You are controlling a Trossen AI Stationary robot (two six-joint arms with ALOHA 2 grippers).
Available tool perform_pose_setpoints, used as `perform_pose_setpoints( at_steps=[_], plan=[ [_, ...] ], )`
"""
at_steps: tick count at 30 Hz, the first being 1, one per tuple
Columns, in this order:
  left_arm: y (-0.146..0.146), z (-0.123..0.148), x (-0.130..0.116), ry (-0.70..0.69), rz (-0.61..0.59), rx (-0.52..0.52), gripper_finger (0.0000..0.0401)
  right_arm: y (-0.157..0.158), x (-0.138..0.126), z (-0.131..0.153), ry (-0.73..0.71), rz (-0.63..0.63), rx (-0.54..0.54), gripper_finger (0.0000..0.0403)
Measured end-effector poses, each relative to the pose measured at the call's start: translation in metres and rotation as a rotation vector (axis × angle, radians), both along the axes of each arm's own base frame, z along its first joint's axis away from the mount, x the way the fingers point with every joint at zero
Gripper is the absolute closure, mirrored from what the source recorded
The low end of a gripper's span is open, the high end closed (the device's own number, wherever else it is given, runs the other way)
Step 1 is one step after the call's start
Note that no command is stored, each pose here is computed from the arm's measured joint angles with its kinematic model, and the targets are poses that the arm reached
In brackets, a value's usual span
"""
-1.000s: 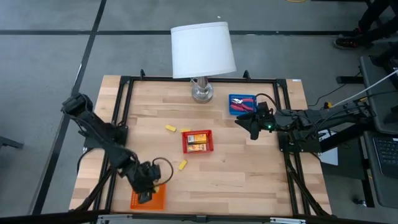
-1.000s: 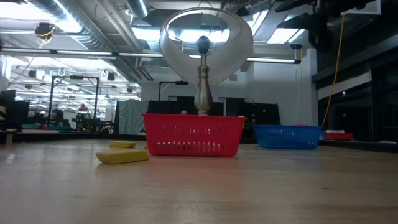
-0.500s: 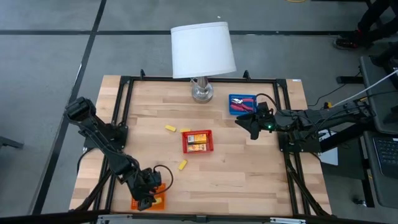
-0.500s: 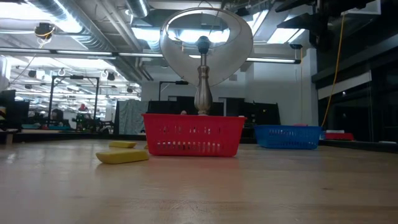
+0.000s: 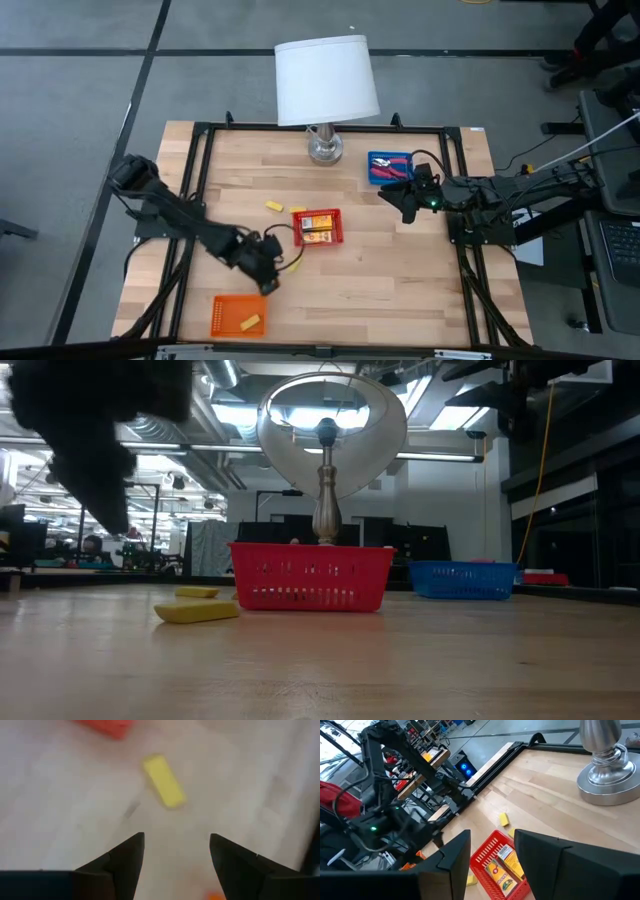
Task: Pick & Place School Supplies
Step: Put the yellow eraser into the orange bin
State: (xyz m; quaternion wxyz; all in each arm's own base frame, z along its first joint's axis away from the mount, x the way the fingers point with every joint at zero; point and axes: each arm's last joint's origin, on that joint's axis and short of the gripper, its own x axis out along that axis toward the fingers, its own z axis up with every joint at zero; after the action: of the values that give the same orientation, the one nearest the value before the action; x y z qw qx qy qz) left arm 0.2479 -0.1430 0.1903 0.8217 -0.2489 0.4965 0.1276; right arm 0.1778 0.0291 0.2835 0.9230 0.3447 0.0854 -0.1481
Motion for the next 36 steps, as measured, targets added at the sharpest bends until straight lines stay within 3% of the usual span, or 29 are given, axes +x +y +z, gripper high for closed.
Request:
perform_pose_setpoints(
  at_steps=[8, 14, 21, 25, 31, 36],
  plan=[
    [0.028, -0.018, 0.025, 0.023, 0.315, -0.100, 0.0150, 0.000, 0.000, 0.000, 0.004, 0.012, -0.009, 0.0247],
    [0.024, -0.020, 0.049, 0.051, 0.343, -0.151, 0.0148, 0.001, 0.000, 0.000, 0.007, 0.044, -0.014, 0.0247],
    [0.015, -0.023, 0.075, 0.247, 0.356, -0.058, 0.0148, 0.001, -0.001, 0.001, 0.006, 0.069, -0.037, 0.0247],
    [0.011, -0.025, 0.089, 0.275, 0.383, -0.056, 0.0148, 0.002, -0.003, 0.003, -0.004, 0.103, -0.048, 0.0247],
    [0.011, -0.029, 0.092, 0.286, 0.526, -0.117, 0.0144, 0.001, -0.008, 0.008, -0.029, 0.114, -0.065, 0.0247],
    [0.012, -0.029, 0.092, 0.280, 0.546, -0.102, 0.0134, 0.000, -0.012, 0.010, -0.042, 0.125, -0.078, 0.0247]
  ],
)
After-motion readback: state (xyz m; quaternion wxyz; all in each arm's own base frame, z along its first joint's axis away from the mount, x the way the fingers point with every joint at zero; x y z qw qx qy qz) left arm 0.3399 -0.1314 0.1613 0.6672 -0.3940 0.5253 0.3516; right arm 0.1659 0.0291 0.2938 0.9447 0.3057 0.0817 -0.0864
